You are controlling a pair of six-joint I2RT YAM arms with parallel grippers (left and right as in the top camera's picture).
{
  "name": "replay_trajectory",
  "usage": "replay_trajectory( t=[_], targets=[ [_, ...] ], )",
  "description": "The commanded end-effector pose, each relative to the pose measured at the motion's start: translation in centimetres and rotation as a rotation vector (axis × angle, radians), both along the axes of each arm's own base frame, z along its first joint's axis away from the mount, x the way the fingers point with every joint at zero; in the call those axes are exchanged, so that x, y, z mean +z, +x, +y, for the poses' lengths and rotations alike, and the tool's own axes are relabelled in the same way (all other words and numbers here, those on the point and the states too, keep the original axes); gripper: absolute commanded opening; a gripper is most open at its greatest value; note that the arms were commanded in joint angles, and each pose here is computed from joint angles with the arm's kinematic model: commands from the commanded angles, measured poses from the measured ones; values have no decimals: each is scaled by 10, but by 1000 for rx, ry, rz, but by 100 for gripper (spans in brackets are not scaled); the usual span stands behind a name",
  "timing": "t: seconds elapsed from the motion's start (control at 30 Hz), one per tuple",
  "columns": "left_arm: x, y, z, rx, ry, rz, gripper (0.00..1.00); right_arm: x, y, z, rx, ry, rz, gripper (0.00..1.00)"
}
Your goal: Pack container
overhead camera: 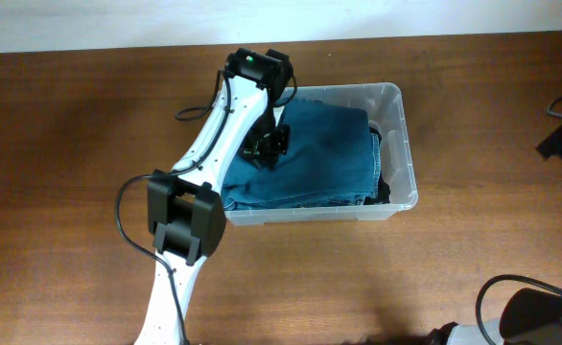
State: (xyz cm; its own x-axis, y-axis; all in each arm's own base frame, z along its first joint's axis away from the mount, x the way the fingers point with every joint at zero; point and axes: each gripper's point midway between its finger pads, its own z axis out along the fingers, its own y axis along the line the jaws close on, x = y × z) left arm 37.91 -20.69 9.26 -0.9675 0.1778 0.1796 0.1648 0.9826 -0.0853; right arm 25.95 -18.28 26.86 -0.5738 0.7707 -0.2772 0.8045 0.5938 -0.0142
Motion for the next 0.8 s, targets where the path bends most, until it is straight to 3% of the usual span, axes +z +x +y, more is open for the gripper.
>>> replay_trajectory(
  t=[0.0,0.17,0.27,0.3,0.33,0.37,0.6,0.77],
  targets=[
    [-4,2,26,17,60,11,23,2,-2,-2,-18,-5,-8,98],
    [22,22,31,50,16,-82,25,2,-2,-2,-18,-5,-8,99],
    [69,38,35,48,-43,-224,35,2,-2,-2,-18,-5,-8,98],
    [89,42,37,45,-65,-281,56,2,-2,-2,-18,-5,-8,99],
    [108,44,40,52,-84,-333,83,2,-2,-2,-18,-5,-8,98],
    [132,45,46,66,-105,-395,97,2,-2,-2,-18,-5,-8,98],
    [241,19,101,166,-166,-655,99,2,-2,-2,-18,-5,-8,99],
    [287,-32,115,171,-193,-750,99,2,-2,-2,-18,-5,-8,99]
  ],
)
